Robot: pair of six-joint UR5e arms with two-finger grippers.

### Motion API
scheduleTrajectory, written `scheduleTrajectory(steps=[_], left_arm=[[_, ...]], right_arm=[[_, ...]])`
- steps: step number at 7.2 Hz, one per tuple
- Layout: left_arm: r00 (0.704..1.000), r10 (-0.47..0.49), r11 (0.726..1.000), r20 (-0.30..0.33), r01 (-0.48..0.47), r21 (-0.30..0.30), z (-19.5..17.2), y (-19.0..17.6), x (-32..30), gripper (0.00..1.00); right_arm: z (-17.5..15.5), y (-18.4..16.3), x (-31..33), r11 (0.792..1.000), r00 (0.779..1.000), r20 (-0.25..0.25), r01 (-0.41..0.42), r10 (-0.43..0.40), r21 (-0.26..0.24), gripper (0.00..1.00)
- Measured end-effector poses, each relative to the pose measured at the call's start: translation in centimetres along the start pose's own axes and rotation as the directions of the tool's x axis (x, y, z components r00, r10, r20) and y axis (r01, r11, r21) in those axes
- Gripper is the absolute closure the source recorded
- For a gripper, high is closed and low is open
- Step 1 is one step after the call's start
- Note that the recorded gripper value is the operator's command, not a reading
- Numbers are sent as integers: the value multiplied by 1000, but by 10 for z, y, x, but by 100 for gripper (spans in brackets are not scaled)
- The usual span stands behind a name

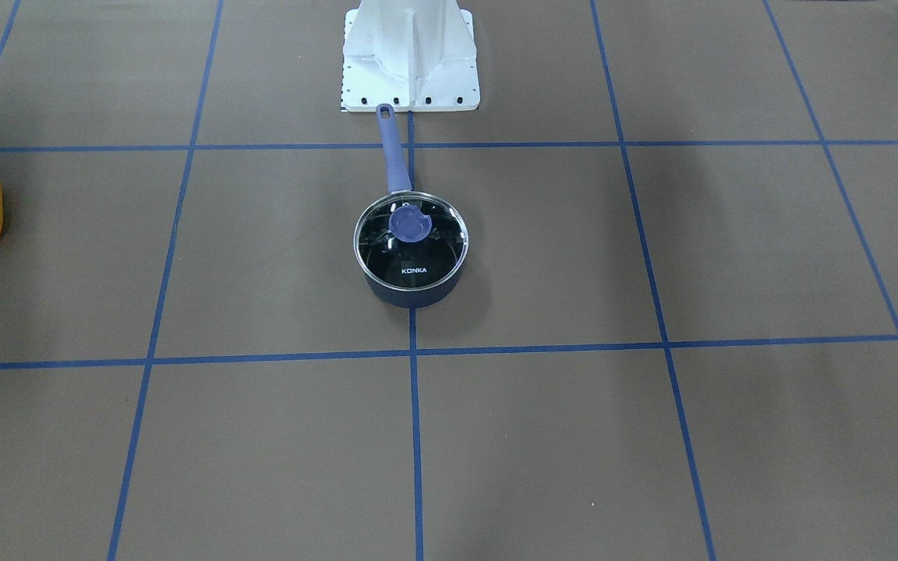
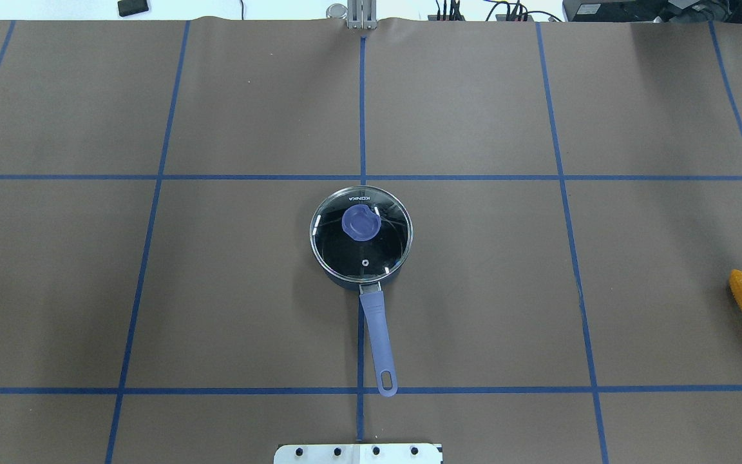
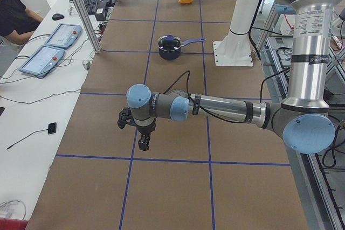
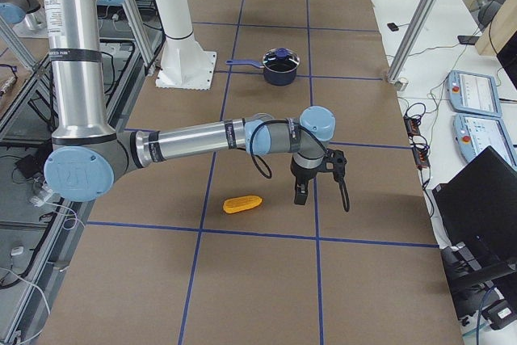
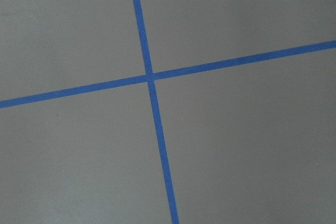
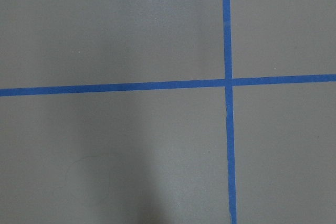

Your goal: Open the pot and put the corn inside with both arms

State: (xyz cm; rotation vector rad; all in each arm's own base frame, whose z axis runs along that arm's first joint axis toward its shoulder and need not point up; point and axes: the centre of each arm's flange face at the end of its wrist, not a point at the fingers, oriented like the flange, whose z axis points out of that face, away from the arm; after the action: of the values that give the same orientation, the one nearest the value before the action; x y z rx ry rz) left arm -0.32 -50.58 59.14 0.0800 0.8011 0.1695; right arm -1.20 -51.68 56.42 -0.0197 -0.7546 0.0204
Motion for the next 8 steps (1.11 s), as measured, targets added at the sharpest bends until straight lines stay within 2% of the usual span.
scheduleTrajectory(steps=[2, 4, 6, 8], left_arm=[[999, -35, 999, -35, 36, 15, -6, -37, 51, 0], [995, -74, 997, -62, 75, 21, -8, -88, 140, 0], [987, -119, 992, -106, 122, 22, -12, -131, 249, 0], [977, -160, 987, -138, 163, 6, -7, -159, 357, 0]], right_arm=[[-6, -2, -27, 999, 999, 7, 50, -50, 13, 0], [-3, -1, -46, 996, 996, 10, 87, -87, 8, 0], [14, 6, -57, 994, 994, 6, 107, -107, -24, 0], [34, 24, -49, 992, 994, -3, 108, -109, -64, 0]])
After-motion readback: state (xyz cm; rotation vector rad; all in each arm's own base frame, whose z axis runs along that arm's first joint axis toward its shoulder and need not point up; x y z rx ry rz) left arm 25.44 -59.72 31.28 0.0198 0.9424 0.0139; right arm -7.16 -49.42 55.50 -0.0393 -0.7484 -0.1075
